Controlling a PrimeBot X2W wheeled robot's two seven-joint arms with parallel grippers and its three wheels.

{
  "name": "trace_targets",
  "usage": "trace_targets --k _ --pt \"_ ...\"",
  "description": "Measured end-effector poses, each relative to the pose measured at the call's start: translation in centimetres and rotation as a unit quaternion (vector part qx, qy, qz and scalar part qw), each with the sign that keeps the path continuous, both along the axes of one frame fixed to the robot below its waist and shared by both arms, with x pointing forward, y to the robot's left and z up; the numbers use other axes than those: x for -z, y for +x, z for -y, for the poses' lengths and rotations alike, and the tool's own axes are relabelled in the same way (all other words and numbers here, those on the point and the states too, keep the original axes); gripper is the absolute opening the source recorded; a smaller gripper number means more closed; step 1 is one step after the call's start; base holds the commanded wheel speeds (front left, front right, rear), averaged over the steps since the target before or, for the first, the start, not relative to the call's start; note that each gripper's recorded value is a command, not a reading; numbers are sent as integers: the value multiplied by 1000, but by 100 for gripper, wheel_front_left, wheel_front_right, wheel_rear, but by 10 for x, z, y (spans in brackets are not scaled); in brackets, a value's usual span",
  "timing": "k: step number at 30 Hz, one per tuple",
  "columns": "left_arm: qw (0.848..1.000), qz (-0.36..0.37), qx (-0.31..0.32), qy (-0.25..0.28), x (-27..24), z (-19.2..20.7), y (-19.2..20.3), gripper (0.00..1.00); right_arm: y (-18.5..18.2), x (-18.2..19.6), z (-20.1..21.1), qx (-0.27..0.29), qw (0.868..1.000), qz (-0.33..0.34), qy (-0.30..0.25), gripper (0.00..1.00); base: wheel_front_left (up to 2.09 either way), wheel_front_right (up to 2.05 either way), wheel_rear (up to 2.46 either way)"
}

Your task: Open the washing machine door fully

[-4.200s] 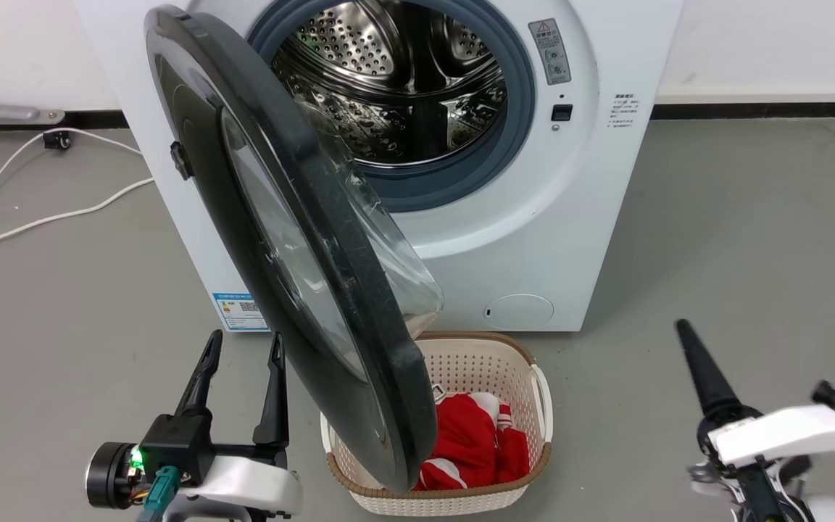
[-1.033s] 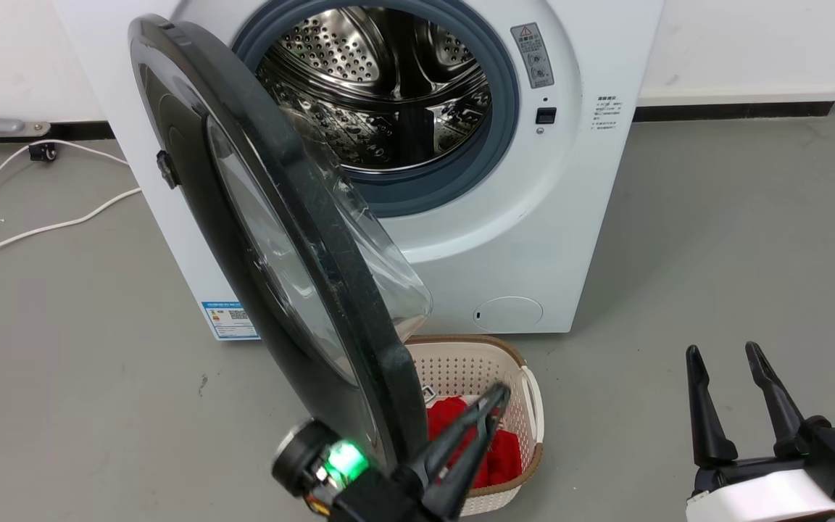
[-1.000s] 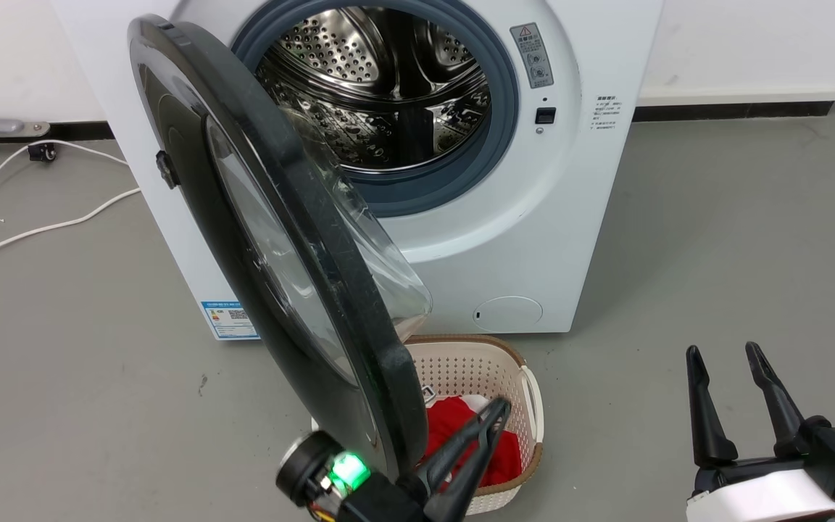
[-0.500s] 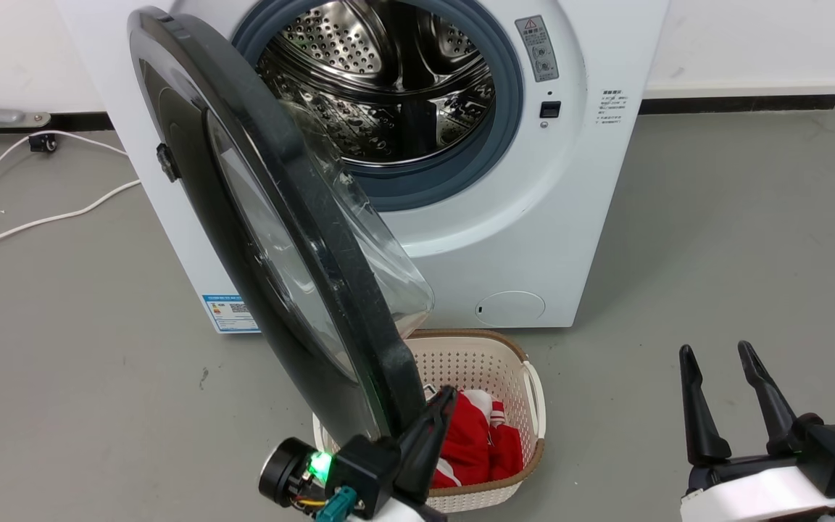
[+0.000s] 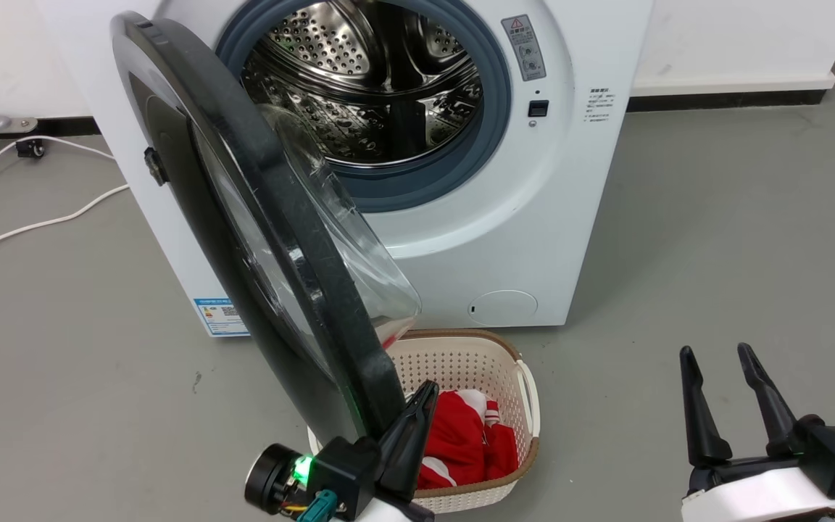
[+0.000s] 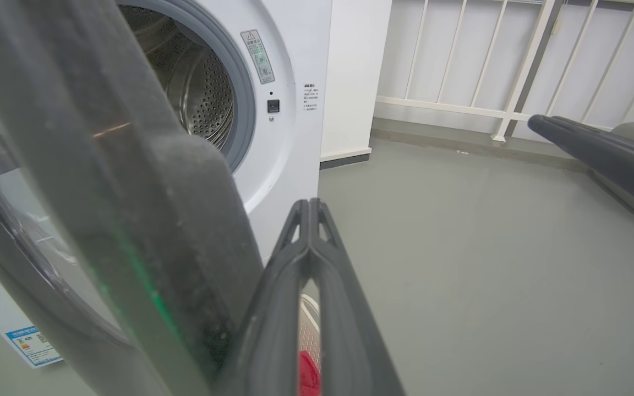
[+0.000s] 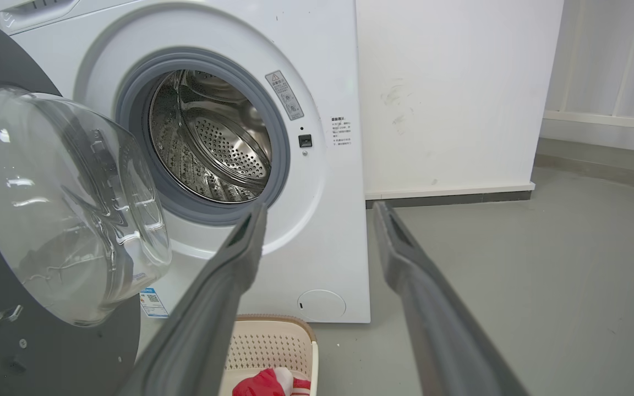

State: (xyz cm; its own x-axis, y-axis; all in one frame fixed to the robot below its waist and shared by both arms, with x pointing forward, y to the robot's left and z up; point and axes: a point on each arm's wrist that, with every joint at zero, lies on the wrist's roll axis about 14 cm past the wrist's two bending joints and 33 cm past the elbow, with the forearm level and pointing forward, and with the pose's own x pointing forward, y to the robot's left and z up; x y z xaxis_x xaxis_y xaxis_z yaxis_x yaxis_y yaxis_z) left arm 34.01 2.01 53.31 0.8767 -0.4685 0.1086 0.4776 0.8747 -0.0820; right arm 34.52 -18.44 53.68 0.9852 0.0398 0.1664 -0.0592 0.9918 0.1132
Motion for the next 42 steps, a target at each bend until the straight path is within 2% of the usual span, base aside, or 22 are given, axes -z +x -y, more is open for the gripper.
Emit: trace_targets --k 8,14,27,32,42 --pt "998 -9 -60 -2 1 -35 -20 0 8 4 -9 -16 1000 -9 -2 100 0 0 0" --pt "993 -9 -114 -14 -2 -63 -39 0 24 0 -38 -60 998 -7 -5 100 0 0 0" --pt "974 -7 -225 13 3 -131 -67 0 44 1 -100 -150 989 -9 -4 100 0 0 0" --pt "973 -1 -230 24 1 -139 -70 0 44 2 -107 -161 987 -11 -1 100 0 0 0" --pt "981 22 -191 35 -11 -129 -48 0 41 5 -99 -150 989 -16 1 100 0 0 0"
